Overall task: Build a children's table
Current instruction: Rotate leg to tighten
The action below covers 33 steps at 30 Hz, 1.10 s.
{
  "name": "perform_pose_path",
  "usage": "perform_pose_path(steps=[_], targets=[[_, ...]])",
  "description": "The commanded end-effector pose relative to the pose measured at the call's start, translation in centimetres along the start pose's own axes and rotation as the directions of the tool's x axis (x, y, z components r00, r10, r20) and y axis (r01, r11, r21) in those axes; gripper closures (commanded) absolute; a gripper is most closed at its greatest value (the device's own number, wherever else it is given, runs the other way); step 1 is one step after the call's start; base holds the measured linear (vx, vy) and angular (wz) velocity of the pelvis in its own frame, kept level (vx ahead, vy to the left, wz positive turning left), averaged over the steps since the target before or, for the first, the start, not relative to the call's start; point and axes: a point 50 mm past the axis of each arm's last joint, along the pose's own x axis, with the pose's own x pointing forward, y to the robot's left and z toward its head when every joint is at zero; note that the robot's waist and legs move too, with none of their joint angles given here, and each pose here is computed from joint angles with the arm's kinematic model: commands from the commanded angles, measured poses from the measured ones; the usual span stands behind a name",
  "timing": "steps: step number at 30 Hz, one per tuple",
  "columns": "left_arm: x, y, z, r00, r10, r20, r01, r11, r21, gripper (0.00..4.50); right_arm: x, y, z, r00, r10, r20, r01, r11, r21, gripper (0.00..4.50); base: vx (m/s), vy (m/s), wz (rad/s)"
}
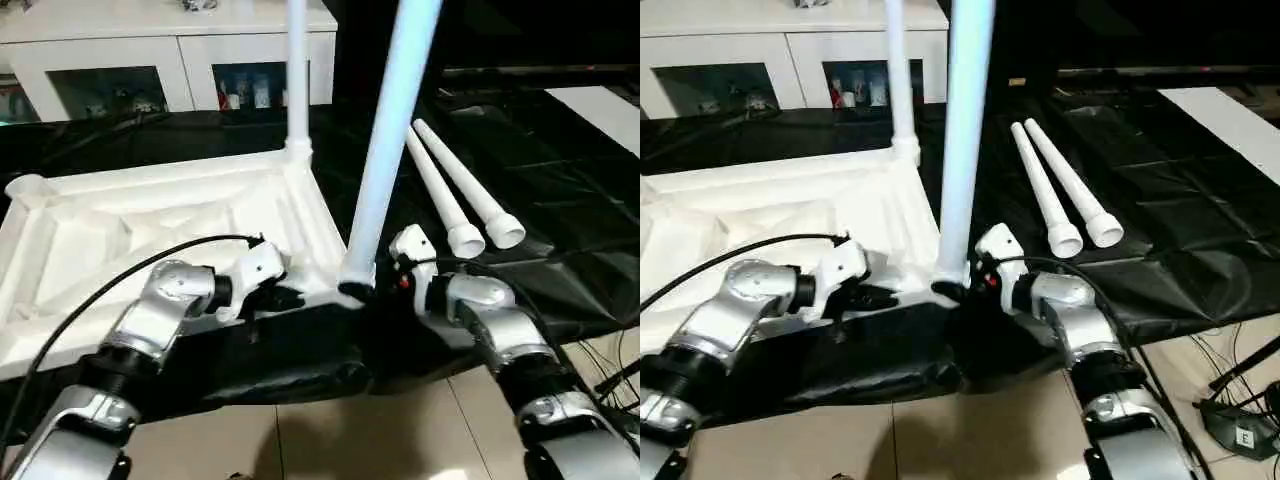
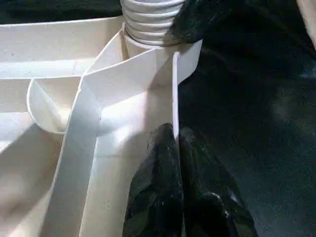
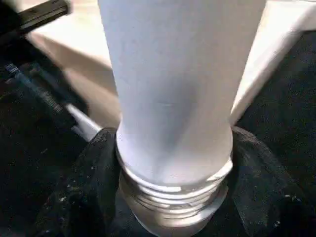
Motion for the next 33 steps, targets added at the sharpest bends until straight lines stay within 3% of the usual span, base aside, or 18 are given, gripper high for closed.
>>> perform_pose_path(steps=[1,5,9,13,17,18,20,28,33], targets=[[1.0,0.2,0.5,0.998,0.063,0.014,-0.062,0.997,-0.043,4.5,1.1,0.2,-0.4,0.995,-0.099,-0.009,0.1,0.993,0.061,1.77,0.0,0.0,0.0],[2.2,0.6,1.0,0.987,0.162,0.002,-0.161,0.981,-0.108,4.5,2.5,0.6,-0.9,0.969,-0.244,-0.03,0.245,0.96,0.137,1.77,0.0,0.0,0.0],[4.2,0.8,1.7,0.955,0.294,-0.035,-0.295,0.937,-0.189,4.5,4.1,1.0,-1.5,0.902,-0.423,-0.09,0.432,0.876,0.212,1.77,0.0,0.0,0.0],[5.8,0.2,2.3,0.951,0.307,-0.031,-0.307,0.937,-0.168,4.5,5.4,2.1,-1.4,0.901,-0.422,-0.094,0.433,0.874,0.219,1.77,0.0,0.0,0.0],[6.0,-0.2,2.4,0.958,0.286,-0.022,-0.287,0.948,-0.138,4.5,5.7,2.5,-1.0,0.921,-0.385,-0.059,0.388,0.889,0.243,1.77,0.0,0.0,0.0],[6.0,-0.2,2.4,0.959,0.284,-0.025,-0.284,0.949,-0.137,4.5,5.7,2.5,-0.9,0.923,-0.381,-0.052,0.382,0.891,0.247,1.42,0.0,0.0,0.0],[5.8,-0.2,2.2,0.961,0.274,-0.027,-0.276,0.953,-0.124,4.5,5.6,2.3,-0.6,0.931,-0.365,-0.026,0.36,0.898,0.253,1.21,0.0,0.0,0.0],[3.8,0.5,1.2,0.97,0.24,-0.028,-0.241,0.968,-0.063,4.5,3.1,-0.1,0.7,0.945,-0.321,0.062,0.31,0.94,0.142,0.52,0.0,0.0,0.0],[2.0,0.4,1.0,0.989,0.141,0.037,-0.141,0.99,-0.021,4.5,0.5,-0.5,1.2,0.993,-0.094,0.075,0.094,0.996,0.009,0.1,0.0,0.0,0.0]])
